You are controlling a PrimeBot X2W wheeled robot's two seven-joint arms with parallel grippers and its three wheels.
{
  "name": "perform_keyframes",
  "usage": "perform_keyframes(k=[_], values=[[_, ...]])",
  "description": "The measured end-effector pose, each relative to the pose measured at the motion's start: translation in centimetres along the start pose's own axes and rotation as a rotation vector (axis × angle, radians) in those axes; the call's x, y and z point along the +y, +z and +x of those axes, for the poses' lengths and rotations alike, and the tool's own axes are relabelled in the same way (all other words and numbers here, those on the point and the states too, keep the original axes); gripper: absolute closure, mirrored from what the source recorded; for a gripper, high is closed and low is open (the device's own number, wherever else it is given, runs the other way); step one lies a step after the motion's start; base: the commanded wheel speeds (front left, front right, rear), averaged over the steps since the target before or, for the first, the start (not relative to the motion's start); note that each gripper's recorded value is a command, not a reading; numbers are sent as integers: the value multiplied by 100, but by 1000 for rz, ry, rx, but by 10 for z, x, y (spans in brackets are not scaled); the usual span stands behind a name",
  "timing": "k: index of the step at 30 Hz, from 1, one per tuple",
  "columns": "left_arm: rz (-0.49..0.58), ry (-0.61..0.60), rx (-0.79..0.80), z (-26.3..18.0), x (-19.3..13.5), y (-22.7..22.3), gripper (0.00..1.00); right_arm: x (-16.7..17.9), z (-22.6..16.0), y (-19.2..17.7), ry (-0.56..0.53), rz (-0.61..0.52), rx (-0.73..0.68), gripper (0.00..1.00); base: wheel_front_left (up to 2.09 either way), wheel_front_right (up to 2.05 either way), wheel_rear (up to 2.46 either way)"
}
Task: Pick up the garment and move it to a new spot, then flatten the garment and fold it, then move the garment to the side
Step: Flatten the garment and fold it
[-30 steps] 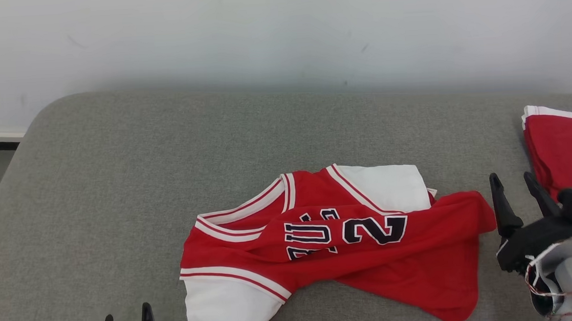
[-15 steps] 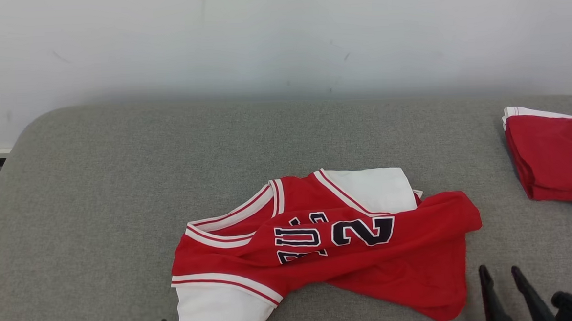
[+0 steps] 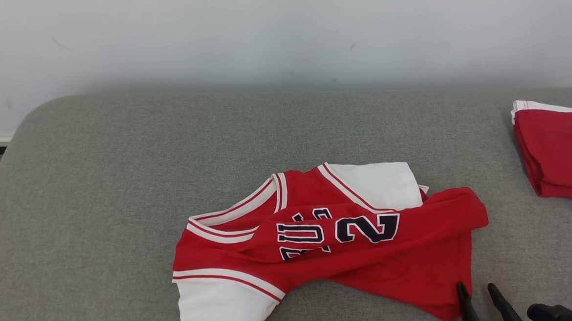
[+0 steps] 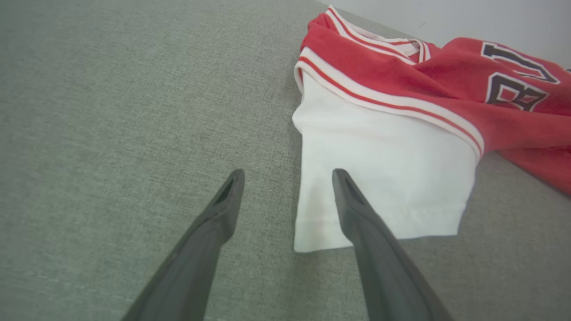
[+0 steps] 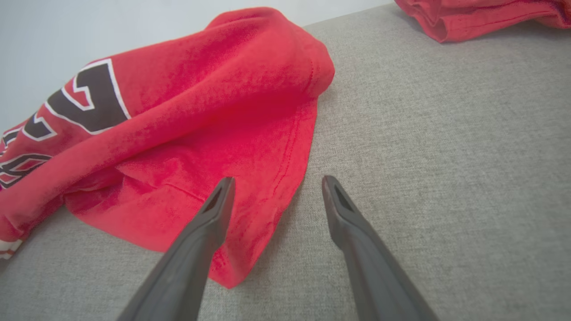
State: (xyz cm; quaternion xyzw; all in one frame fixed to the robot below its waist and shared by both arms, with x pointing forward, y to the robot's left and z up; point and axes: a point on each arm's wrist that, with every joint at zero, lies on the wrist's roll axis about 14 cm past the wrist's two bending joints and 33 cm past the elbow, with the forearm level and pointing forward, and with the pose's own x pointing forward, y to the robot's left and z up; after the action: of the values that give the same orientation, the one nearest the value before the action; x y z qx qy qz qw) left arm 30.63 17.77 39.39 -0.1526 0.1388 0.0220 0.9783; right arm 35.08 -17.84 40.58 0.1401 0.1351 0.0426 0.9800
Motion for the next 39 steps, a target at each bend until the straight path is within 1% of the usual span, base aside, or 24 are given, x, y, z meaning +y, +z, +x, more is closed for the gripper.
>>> perform_keyframes(k=[6, 19, 20, 21, 22, 23, 24, 25, 26, 29, 31, 34, 37, 39], values=[[-6, -39, 57, 1, -10, -17, 0, 5, 8, -3, 10, 1, 19, 0, 0, 0, 0], [-48, -28, 115, -4, -8, -35, 0, 11, 7, -19, 15, 17, 68, 0, 0, 0, 0], [-58, -25, 118, -3, -8, -36, 0, 12, 6, -21, 15, 21, 71, 10, 0, 0, 0], [-63, -25, 121, -2, -8, -36, 0, 12, 5, -22, 14, 26, 76, 36, 0, 0, 0], [-68, -26, 125, -1, -9, -37, 0, 11, 3, -25, 11, 28, 85, 75, 0, 0, 0], [-75, -26, 130, -1, -10, -38, 0, 11, 1, -27, 10, 29, 90, 100, 0, 0, 0], [-78, -30, 139, -1, -11, -41, 26, 11, 1, -27, 10, 29, 89, 100, 0, 0, 0], [-81, -32, 142, 0, -12, -41, 87, 11, 1, -24, 11, 28, 80, 100, 0, 0, 0], [-92, -31, 141, 2, -12, -41, 100, 11, 2, -21, 11, 29, 69, 100, 0, 0, 0], [-99, -43, 145, 4, -16, -41, 100, 9, 1, -18, 9, 24, 52, 100, 0, 0, 0], [-129, -44, 125, 7, -18, -35, 100, 8, 1, -11, 10, 18, 30, 100, 0, 0, 0], [-139, -52, 57, 12, -19, -15, 100, 6, -3, -1, 16, 4, -4, 100, 0, 0, 0], [-172, -25, -12, 6, -10, 2, 100, 3, -8, 9, 22, -5, -41, 100, 0, 0, 0], [-160, -19, -36, 0, -7, 8, 100, -2, -12, 18, 21, -17, -63, 100, 0, 0, 0]])
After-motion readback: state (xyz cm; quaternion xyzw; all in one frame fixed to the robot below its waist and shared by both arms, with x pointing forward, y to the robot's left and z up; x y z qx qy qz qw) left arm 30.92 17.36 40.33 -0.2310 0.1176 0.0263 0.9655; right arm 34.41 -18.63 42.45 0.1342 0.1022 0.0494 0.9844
